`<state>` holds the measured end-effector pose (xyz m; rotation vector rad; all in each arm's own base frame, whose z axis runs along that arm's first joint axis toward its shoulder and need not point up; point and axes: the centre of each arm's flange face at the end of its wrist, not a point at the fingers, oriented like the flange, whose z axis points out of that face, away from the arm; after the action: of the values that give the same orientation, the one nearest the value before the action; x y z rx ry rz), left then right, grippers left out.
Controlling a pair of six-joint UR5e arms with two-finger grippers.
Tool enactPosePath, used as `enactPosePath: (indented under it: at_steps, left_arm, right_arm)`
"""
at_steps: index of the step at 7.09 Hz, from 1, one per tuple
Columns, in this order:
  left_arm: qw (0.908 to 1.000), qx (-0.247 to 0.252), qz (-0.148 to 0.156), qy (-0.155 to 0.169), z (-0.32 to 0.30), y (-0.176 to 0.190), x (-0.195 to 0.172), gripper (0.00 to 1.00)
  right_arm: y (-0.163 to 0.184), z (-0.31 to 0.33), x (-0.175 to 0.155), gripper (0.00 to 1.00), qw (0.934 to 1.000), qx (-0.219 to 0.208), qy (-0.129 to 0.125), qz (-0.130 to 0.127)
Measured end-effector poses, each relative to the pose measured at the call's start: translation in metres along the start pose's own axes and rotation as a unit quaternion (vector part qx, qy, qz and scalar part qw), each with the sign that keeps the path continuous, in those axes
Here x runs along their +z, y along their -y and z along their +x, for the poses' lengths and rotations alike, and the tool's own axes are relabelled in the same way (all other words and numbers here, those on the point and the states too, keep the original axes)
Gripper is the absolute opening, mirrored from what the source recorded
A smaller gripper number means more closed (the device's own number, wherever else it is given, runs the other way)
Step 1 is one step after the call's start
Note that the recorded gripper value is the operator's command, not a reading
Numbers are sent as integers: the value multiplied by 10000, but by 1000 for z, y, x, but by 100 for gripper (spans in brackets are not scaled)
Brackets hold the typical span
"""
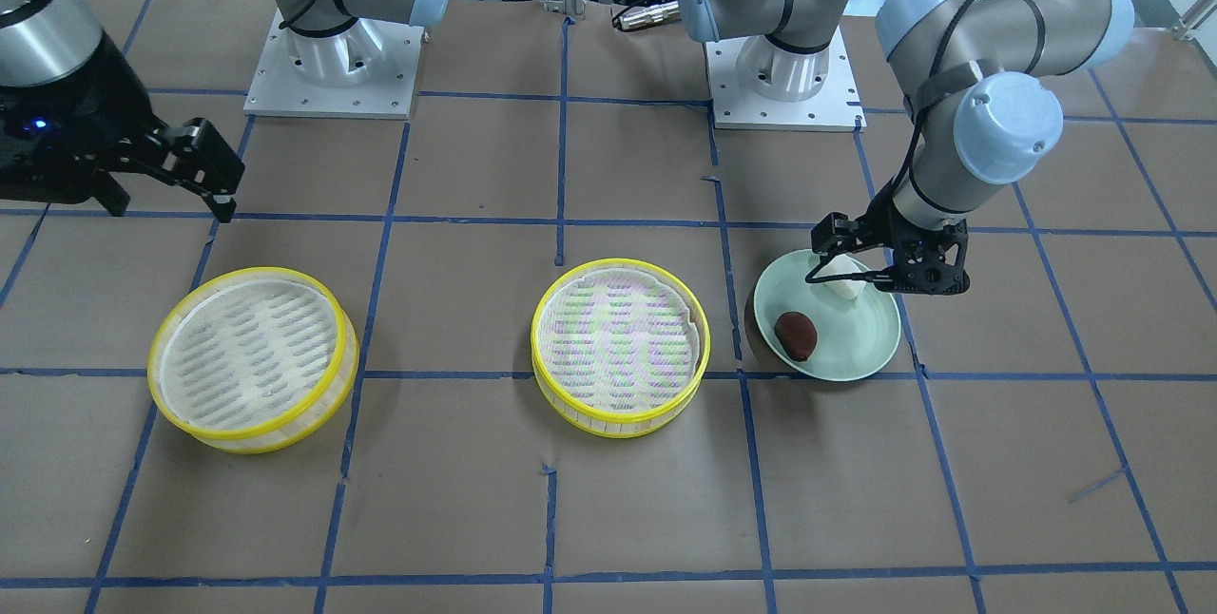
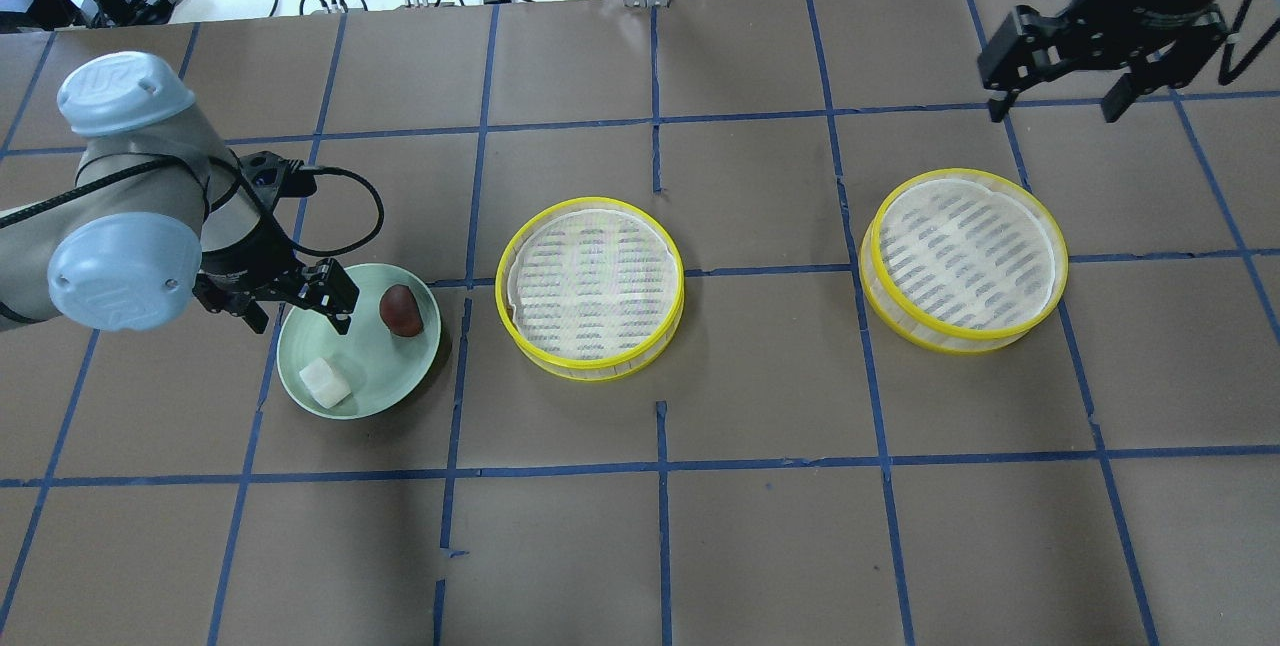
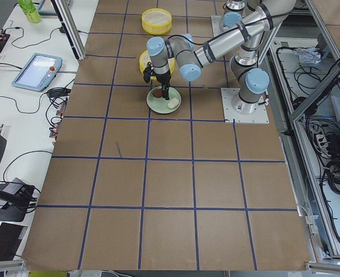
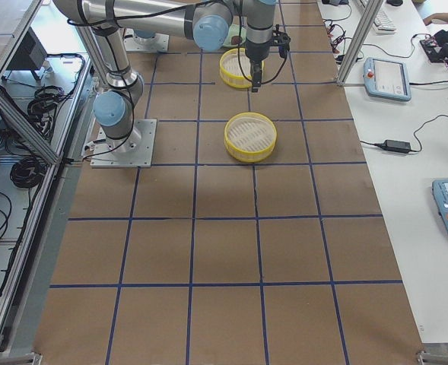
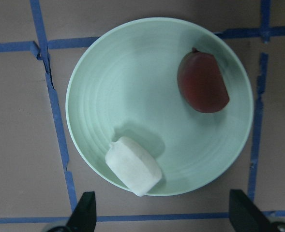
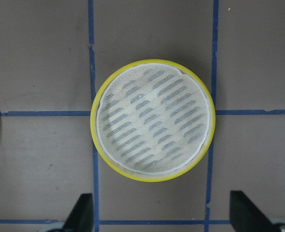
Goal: Stack buns with steamer
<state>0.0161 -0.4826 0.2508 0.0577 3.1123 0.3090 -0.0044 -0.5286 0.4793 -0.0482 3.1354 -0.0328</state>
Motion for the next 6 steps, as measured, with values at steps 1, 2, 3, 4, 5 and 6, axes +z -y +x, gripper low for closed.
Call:
enactPosePath:
  at_steps: [1, 2, 3, 4, 5, 6]
  left_arm:
    - [9999, -6, -89, -53, -7, 4, 15, 88]
    - [9998, -8, -168, -96, -9, 8, 27, 59]
    - [9997, -4, -221, -122, -10, 11, 37, 35]
    - [9995, 6, -282, -146, -9, 10, 45, 17]
    - [9993, 13, -346, -166, -7, 7, 51, 2]
    - [9991, 13, -378, -184, -6, 5, 54, 2]
  right_arm:
    - [-1, 18, 3, 99, 10000, -93, 16, -12]
    - [-2, 27, 6, 97, 9999, -115, 24, -34]
    - [-2, 31, 14, 97, 9999, -116, 31, -60]
    - [5, 35, 35, 97, 9999, -115, 38, -63]
    - [22, 42, 75, 97, 9999, -116, 37, -53]
    - [38, 49, 120, 95, 9999, -119, 45, -77]
